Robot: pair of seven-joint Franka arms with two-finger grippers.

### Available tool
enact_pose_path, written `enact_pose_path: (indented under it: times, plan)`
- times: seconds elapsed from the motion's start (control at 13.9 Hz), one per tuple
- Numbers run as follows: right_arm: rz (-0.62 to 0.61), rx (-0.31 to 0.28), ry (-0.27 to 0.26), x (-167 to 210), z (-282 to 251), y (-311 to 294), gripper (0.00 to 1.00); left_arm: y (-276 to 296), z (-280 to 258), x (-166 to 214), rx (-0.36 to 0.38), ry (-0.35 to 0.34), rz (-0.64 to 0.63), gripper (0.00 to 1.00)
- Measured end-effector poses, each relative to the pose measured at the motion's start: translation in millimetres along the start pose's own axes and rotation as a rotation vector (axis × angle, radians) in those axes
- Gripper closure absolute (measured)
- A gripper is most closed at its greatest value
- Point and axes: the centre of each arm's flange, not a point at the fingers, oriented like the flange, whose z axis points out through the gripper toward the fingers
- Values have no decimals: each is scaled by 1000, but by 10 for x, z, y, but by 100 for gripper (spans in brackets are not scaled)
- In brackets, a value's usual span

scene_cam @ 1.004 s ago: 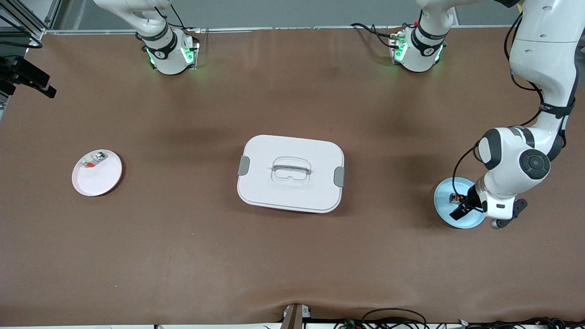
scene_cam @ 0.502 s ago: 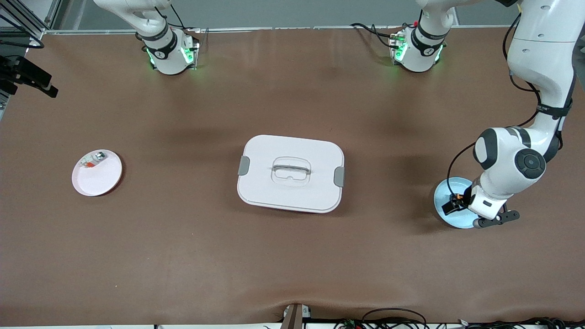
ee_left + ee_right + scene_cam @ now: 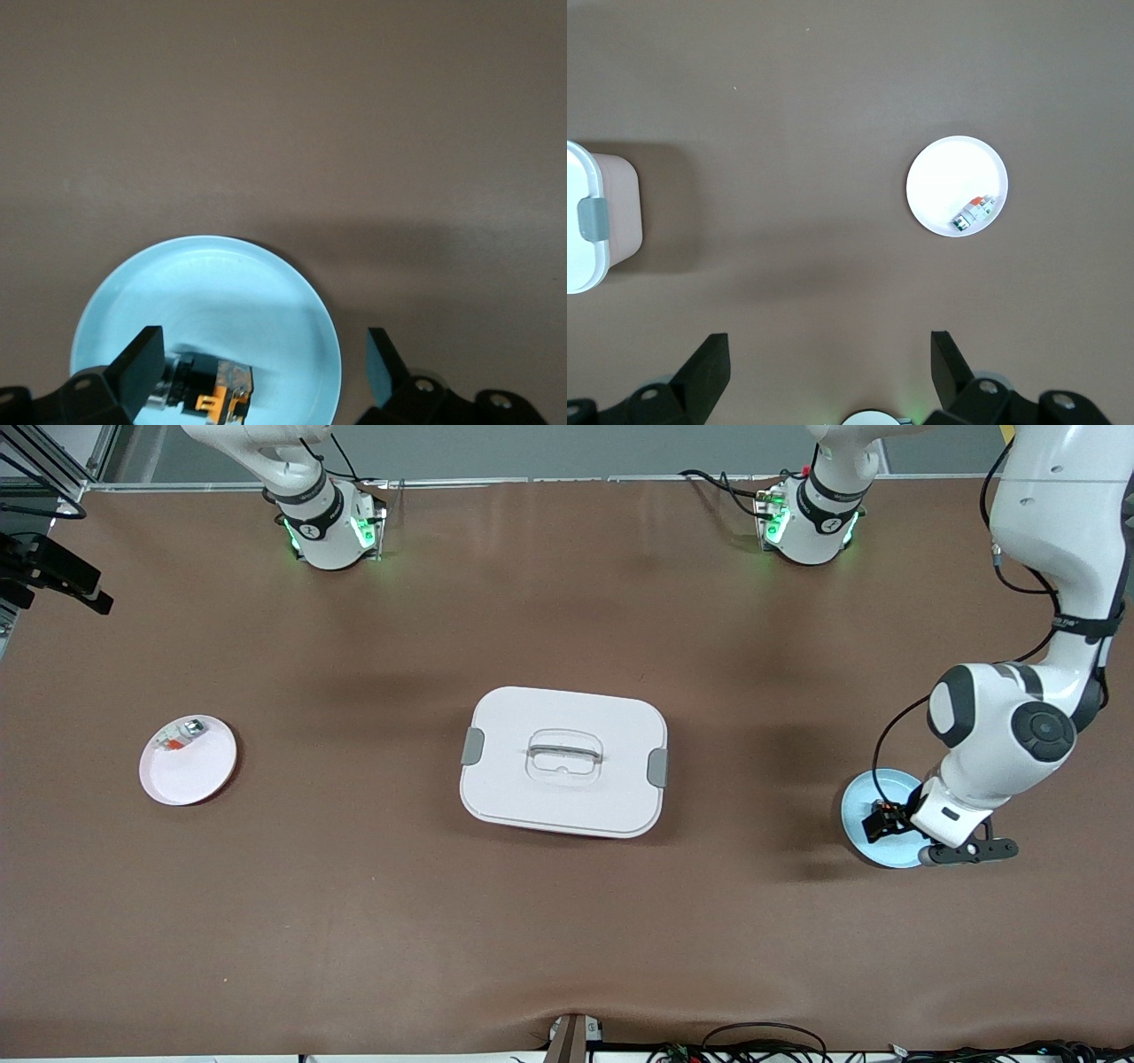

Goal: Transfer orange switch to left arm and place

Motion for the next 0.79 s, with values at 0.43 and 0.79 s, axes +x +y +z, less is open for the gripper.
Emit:
enact_pose_path:
  times: [0.43, 0.79]
  plan:
    - [-2, 0, -2, -1, 5, -8, 0, -30, -1056, 84, 31, 54, -2, 0]
    - [-1, 0, -4, -2, 10, -4, 0, -50, -1843, -97, 56, -25, -20, 0]
